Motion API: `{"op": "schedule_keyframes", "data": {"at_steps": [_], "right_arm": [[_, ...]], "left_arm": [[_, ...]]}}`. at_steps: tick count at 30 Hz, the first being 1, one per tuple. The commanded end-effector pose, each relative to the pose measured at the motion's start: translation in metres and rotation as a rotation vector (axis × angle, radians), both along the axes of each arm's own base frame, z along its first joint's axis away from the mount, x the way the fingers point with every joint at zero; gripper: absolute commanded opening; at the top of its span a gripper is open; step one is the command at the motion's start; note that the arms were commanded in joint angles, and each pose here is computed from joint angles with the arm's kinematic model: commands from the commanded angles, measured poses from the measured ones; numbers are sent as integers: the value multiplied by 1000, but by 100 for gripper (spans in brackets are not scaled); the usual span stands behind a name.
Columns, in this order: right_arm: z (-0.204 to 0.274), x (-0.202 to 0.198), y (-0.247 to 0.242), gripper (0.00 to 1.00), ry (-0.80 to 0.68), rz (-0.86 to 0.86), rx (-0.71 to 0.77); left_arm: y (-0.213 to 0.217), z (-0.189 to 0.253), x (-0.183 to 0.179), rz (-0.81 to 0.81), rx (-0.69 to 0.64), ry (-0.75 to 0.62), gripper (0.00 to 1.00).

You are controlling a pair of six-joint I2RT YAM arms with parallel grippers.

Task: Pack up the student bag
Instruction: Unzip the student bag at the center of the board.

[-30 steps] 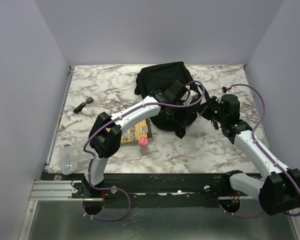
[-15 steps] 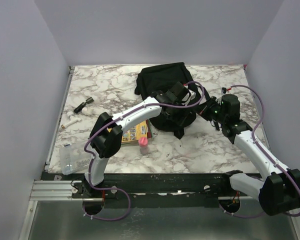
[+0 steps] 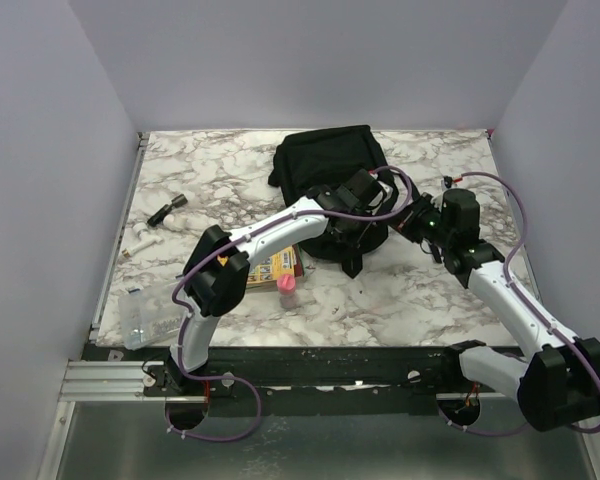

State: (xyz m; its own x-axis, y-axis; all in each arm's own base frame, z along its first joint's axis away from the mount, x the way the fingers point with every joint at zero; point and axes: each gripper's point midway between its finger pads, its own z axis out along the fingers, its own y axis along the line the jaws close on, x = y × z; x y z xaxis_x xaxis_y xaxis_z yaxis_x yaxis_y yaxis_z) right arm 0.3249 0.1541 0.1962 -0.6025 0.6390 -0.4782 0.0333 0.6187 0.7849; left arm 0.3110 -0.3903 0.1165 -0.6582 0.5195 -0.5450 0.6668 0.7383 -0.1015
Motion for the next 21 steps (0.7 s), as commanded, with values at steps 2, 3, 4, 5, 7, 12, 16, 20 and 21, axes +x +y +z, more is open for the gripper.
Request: {"op": "schedule_keyframes", "data": {"at_steps": [2, 3, 4, 5, 7, 12, 16, 20, 21], "right_arm": [[15, 25, -14, 1, -79, -39, -47], [13, 28, -18, 1, -74, -45, -54], [18, 36, -22, 1, -100, -52, -53], [17, 41, -26, 1, -94, -51, -49], [15, 52, -40, 1, -97, -69, -37], [8, 87, -80, 1, -111, -142, -14], [5, 121, -93, 1, -115, -184, 6], [-1, 158, -112, 1, -119, -256, -18], [-4, 167, -115, 1, -114, -260, -15]], "left_arm": [[29, 13, 16, 66, 88, -121, 0], [33, 15, 16, 66, 93, -132, 0], [36, 17, 15, 62, 95, -143, 0], [38, 19, 14, 59, 99, -154, 0], [41, 23, 14, 49, 107, -181, 0], [36, 32, 7, -3, 83, -220, 0], [31, 33, 0, -33, 72, -220, 0], [27, 32, -12, -61, 72, -218, 0], [27, 31, -15, -68, 75, -222, 0]]}}
